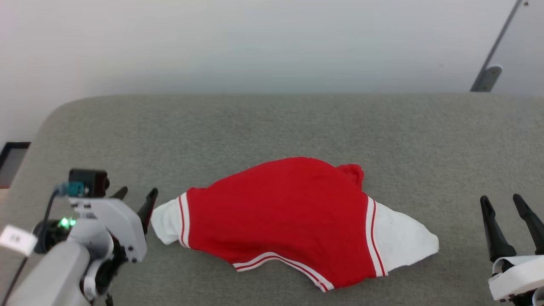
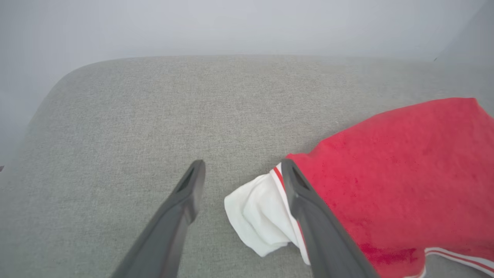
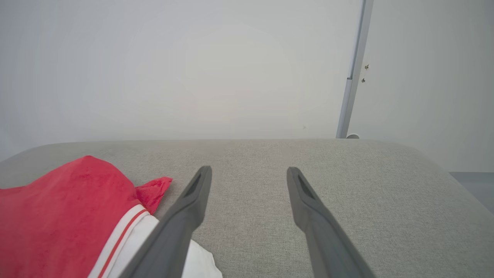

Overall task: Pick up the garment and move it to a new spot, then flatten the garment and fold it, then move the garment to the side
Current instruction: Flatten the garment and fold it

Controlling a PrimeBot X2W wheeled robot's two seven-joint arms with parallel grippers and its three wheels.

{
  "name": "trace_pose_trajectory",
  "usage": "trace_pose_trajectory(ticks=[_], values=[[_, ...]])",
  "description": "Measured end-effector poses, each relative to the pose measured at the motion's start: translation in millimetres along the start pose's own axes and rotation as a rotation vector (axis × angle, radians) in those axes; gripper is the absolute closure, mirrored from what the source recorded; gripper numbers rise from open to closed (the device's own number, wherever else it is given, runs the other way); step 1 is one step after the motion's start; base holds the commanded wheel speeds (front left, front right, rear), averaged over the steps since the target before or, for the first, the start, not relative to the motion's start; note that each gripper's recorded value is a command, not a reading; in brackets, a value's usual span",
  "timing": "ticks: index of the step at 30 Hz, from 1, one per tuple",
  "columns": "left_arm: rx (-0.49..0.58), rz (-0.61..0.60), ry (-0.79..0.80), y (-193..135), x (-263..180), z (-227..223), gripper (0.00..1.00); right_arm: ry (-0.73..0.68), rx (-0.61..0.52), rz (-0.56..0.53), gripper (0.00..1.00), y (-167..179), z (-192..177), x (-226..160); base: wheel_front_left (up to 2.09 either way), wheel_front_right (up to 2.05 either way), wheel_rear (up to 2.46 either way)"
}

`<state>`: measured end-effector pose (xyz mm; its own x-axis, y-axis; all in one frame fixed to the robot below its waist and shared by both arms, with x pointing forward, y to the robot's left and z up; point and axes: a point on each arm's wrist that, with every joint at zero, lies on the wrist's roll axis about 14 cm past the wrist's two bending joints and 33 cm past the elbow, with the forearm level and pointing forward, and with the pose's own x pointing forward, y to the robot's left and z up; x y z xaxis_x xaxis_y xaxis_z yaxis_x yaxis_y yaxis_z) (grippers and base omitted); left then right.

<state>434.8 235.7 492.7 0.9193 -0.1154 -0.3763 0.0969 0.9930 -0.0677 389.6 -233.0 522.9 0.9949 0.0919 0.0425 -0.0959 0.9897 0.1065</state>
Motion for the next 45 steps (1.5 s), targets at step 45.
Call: trace_pose_trajectory(ticks=[45], values=[[-0.059, 0.122, -0.296, 10, -80, 2, 0.00, 0.512, 0.032, 0.193, 0.00, 51, -100, 17, 0.00, 0.00, 0.00]])
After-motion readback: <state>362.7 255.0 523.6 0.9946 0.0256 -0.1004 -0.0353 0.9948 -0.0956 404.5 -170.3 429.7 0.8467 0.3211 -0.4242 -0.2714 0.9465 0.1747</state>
